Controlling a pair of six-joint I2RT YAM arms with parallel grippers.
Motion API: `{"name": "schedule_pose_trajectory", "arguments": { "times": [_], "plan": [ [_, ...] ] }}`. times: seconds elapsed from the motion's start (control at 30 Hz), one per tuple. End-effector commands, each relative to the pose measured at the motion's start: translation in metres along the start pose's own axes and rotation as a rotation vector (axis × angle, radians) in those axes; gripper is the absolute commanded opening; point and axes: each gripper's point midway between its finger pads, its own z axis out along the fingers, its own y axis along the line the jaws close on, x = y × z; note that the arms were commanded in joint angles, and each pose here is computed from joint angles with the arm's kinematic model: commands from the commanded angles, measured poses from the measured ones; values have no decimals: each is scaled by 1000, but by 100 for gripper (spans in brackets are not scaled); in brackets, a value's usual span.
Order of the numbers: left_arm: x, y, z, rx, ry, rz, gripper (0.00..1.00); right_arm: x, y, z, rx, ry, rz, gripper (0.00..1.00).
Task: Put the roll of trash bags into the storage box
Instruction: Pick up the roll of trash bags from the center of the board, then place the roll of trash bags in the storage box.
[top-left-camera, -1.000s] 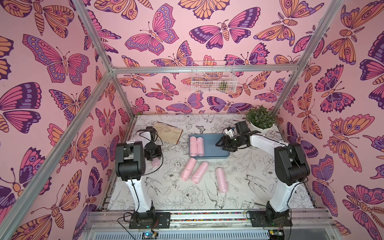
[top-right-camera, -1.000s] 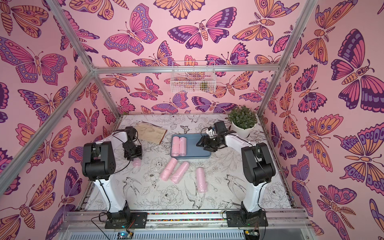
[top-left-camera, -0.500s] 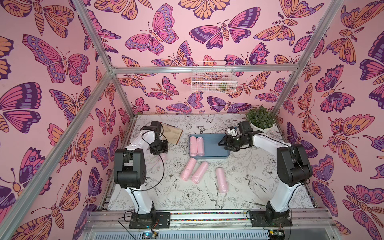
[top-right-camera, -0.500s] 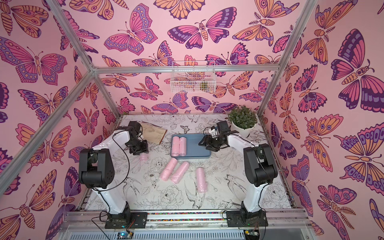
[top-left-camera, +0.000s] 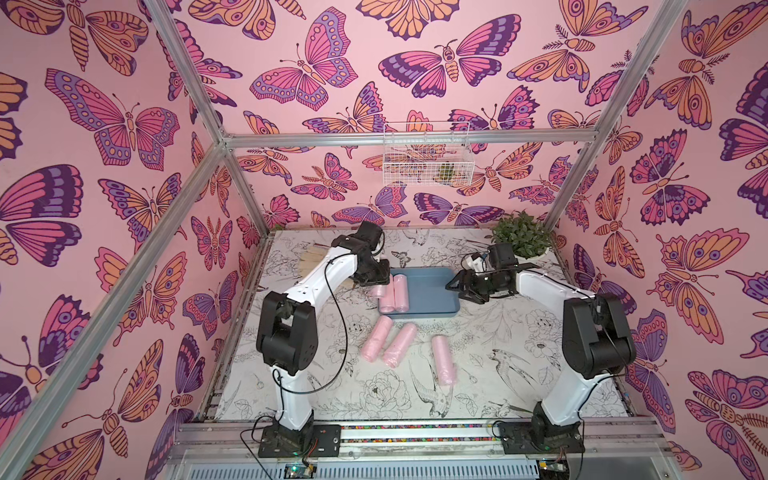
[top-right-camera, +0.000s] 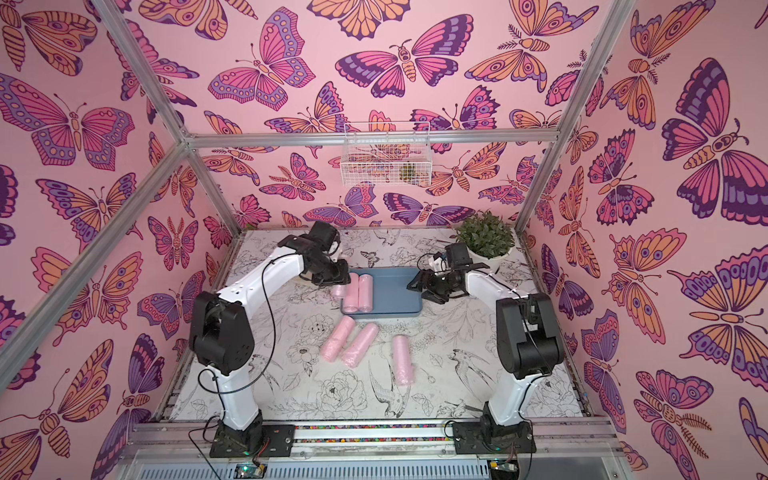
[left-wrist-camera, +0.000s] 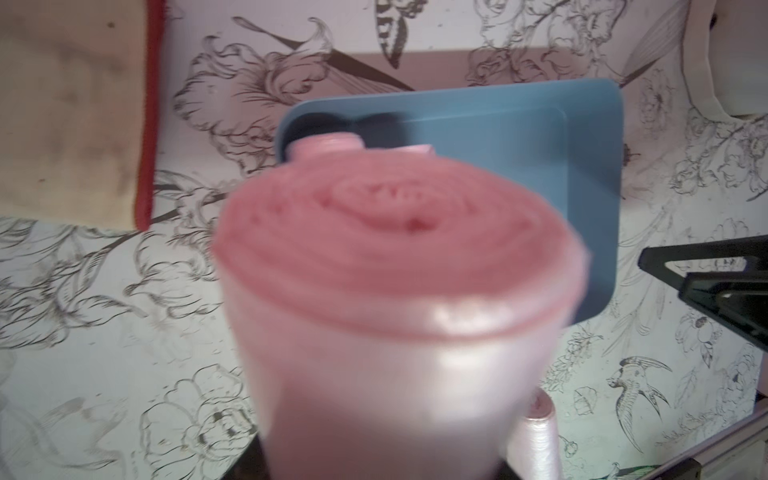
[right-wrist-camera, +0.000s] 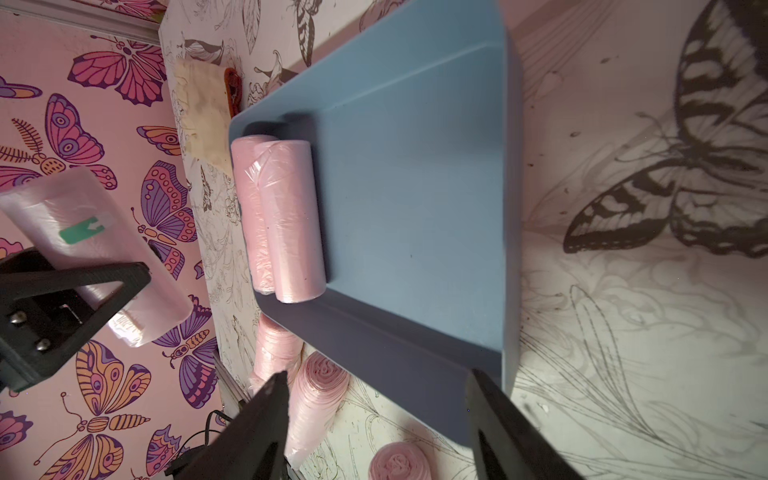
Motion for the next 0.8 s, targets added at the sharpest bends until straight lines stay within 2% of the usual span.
{"name": "schedule_pose_trajectory", "arguments": {
  "times": [0.0,0.3,0.53,0.77],
  "plan": [
    [0,-29,22,47,31,-4,45,5,0,-12,15,-1,-11,71],
    [-2,-72,70,74,74,-11,46,4,-6,-25,20,-23,1,71],
    [5,-71,100,46,115,-68,46,6,-10,-25,23,-22,7,71],
    [14,-68,115,22,144,-99,46,6,-12,-22,23,-17,14,71]
  ]
}}
